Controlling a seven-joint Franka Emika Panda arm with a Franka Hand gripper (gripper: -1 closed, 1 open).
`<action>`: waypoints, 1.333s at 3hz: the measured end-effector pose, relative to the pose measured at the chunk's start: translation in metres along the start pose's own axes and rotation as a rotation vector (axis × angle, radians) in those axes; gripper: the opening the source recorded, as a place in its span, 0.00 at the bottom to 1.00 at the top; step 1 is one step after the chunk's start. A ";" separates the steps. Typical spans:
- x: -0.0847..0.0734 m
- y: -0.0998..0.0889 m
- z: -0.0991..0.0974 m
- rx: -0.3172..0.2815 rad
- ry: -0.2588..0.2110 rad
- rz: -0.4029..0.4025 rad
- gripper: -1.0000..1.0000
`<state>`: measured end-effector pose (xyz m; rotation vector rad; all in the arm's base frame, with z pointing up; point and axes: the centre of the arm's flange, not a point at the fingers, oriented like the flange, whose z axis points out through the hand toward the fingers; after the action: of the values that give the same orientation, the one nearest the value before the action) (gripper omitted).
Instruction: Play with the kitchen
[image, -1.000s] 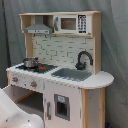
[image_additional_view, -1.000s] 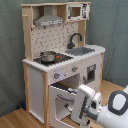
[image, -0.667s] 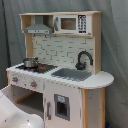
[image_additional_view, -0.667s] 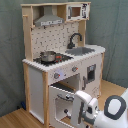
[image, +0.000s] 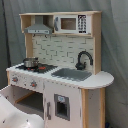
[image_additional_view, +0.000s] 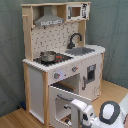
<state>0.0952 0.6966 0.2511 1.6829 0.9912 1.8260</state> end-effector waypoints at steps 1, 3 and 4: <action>-0.021 -0.015 0.004 0.025 -0.079 -0.029 1.00; -0.100 -0.029 0.040 -0.025 -0.286 -0.119 1.00; -0.106 -0.029 0.041 -0.029 -0.309 -0.120 1.00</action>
<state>0.1468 0.6432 0.1605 1.7797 0.9062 1.4426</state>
